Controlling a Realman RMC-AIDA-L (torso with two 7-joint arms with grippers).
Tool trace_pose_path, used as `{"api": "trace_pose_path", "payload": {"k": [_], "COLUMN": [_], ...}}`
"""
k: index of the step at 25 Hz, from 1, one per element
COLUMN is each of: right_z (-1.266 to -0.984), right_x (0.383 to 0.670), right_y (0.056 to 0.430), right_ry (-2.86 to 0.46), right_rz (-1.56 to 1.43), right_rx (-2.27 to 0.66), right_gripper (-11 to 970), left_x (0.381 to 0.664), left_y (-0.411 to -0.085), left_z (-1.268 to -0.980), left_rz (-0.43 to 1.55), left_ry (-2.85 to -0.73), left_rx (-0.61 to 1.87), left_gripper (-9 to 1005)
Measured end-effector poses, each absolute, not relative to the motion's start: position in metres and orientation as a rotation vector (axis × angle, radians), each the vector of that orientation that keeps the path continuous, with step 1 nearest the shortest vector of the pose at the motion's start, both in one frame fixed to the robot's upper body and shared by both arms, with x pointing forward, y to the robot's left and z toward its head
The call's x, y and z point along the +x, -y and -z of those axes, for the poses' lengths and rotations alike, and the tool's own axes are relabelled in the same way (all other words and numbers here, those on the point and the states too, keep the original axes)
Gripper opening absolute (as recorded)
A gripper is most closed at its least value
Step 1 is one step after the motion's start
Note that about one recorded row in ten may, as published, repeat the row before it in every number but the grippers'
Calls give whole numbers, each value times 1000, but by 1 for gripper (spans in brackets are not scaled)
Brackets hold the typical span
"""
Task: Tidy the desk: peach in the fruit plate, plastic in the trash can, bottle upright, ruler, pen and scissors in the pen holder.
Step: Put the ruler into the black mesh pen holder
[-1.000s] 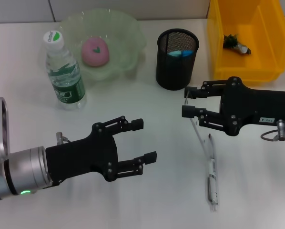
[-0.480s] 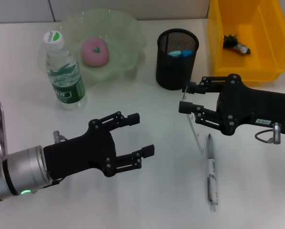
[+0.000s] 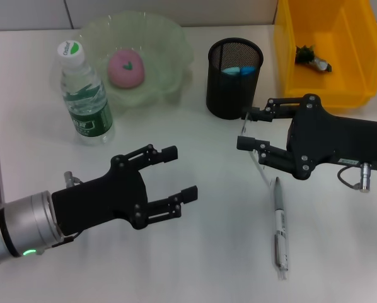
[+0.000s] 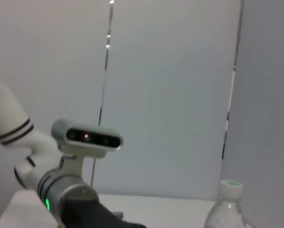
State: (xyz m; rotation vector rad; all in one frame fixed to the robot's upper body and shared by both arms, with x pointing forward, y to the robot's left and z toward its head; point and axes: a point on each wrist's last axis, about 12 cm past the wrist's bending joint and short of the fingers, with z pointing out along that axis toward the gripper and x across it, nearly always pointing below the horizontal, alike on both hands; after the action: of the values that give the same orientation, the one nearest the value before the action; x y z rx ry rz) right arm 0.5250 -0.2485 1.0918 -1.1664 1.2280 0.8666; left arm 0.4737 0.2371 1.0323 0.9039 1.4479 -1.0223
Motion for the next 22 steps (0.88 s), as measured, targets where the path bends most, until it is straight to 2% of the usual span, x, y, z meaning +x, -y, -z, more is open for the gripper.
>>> {"api": "trace_pose_path", "payload": {"k": [11,22], "right_z": [-1087,-1087], "right_x": [517,515], "right_y": [252,250], "right_ry": [-947,-768], "right_rz": [-559,-389], "right_rx": [-1344,-1395], "right_gripper": [390,391], "left_x": [470,469], "left_y": [-244,-246], "left_z": [-1030,-1024], "left_rz": [1019,1008], "left_ry": [-1480,-1538], "left_rx": [861,799], "left_gripper": [784,784]}}
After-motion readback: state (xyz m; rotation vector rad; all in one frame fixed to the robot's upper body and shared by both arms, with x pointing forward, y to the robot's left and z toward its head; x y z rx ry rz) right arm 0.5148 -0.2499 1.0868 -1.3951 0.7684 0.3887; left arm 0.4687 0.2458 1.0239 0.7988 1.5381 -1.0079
